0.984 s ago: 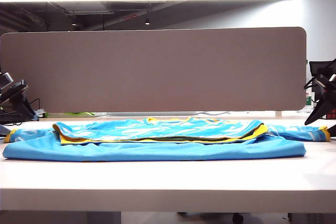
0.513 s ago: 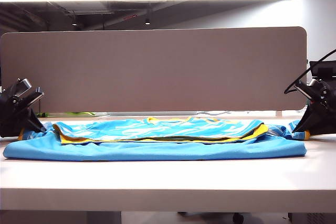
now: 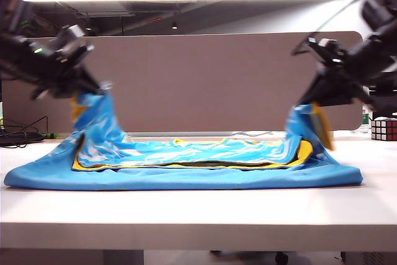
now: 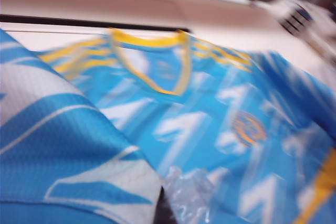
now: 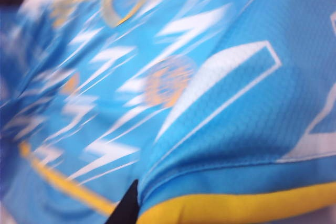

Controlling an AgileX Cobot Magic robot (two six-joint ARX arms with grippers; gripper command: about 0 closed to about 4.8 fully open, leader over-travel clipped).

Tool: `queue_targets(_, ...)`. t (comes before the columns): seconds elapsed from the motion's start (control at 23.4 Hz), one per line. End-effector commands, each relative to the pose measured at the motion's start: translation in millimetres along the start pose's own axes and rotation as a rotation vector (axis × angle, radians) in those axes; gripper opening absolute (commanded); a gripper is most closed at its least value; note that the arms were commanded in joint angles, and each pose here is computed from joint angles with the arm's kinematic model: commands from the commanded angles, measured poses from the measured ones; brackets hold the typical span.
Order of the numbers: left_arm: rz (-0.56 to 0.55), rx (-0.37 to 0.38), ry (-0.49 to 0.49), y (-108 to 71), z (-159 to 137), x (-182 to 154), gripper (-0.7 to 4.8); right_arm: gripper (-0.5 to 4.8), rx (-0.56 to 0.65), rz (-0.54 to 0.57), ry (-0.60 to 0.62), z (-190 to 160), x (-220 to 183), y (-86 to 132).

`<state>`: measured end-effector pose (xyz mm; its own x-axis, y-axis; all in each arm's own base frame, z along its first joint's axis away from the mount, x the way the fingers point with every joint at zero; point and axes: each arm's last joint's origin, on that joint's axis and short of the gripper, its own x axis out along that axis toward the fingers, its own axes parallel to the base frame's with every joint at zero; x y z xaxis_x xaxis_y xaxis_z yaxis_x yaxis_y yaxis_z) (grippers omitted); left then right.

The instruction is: Fold the bottom side of the soccer jersey horizontally towards the center, about one-third of the way, then fold the sleeve back towards the center, creating a straight line along the edge of the the soccer jersey, and finally fold the bottom of the soccer jersey up towards the top, creating a neat rectangle.

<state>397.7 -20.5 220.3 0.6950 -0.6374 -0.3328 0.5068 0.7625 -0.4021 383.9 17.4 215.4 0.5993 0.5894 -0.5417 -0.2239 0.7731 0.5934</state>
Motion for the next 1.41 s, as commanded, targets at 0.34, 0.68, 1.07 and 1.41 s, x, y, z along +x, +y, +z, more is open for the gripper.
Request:
queue_targets(0.34,0.044,0.308,0.452,-71.1,-50.4,31.5,0.43,0.34,-0.261,-0.004,0.289,-56.2,42.9,81.4)
queue_targets(0.68,0.168,0.316,0.44,-64.1,-35.2,9.7,4.0,2.35,-0.235,-0.044,0.242,-43.3,23.4,74.6)
queue_targets(1.07,0.331,0.067,0.504,-43.9,-18.5,-61.0,3.99,2.35,-0.133,-0.137,0.201,-27.1,-47.1,61.6)
queue_targets(1.41,0.33,-0.229,0.596,-10.8,-49.6,-96.5,3.99,2.89,0.02,-0.174,0.268,-58.9,-57.8,26.0)
